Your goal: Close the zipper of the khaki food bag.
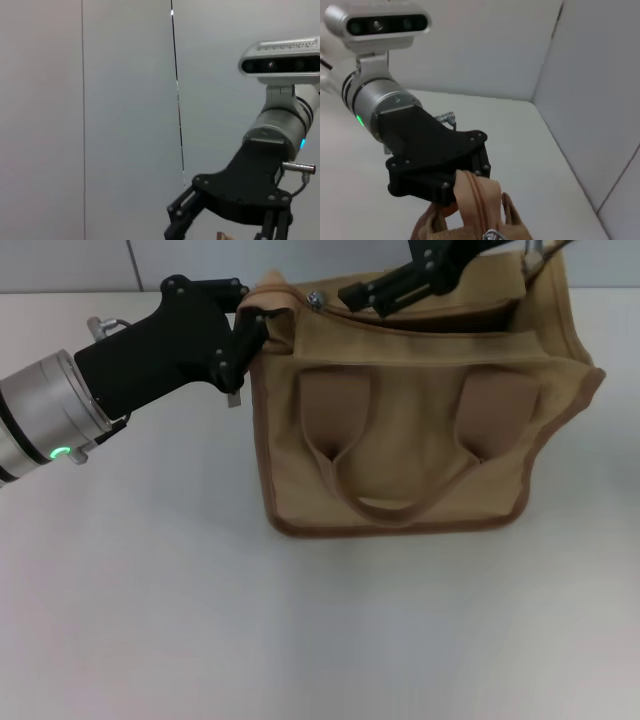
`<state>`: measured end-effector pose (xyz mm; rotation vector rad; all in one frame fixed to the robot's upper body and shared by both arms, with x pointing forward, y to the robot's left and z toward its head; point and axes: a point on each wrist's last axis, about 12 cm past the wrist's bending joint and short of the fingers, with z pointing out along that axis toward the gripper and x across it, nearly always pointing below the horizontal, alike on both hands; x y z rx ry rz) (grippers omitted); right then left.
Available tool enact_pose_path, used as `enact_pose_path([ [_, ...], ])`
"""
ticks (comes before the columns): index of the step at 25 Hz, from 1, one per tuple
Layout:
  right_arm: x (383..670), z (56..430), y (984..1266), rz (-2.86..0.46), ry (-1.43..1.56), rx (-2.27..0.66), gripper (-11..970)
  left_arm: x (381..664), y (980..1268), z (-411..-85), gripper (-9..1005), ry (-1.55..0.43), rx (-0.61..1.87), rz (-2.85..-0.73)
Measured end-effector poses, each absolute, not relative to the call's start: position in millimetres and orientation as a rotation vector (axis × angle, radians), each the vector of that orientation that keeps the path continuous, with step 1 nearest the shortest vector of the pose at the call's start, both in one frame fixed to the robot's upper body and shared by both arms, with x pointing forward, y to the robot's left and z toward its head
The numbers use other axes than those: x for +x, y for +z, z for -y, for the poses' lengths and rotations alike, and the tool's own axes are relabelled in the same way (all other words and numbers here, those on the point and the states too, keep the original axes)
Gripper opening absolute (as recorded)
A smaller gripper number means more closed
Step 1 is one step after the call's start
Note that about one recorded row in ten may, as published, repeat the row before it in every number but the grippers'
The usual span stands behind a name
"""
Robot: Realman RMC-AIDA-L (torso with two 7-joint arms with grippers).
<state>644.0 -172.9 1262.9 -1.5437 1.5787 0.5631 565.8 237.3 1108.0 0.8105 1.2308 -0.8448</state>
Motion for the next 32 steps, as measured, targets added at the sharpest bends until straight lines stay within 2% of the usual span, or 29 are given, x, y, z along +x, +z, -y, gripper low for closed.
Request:
enact_pose_path([
  [9, 639, 160, 1270, -1.461, 0.465, -1.673, 819, 564, 1106, -235, 10, -0.86, 0.802, -1.234],
  [23, 630, 142, 1266, -1.399, 0.335, -1.753, 797, 562, 1108, -234, 10, -0.878, 0.808, -1.212],
  [32, 621, 134, 1261, -1.343, 0.322, -1.806, 611, 561, 1108, -235, 9, -0.881, 0.809, -1.208],
])
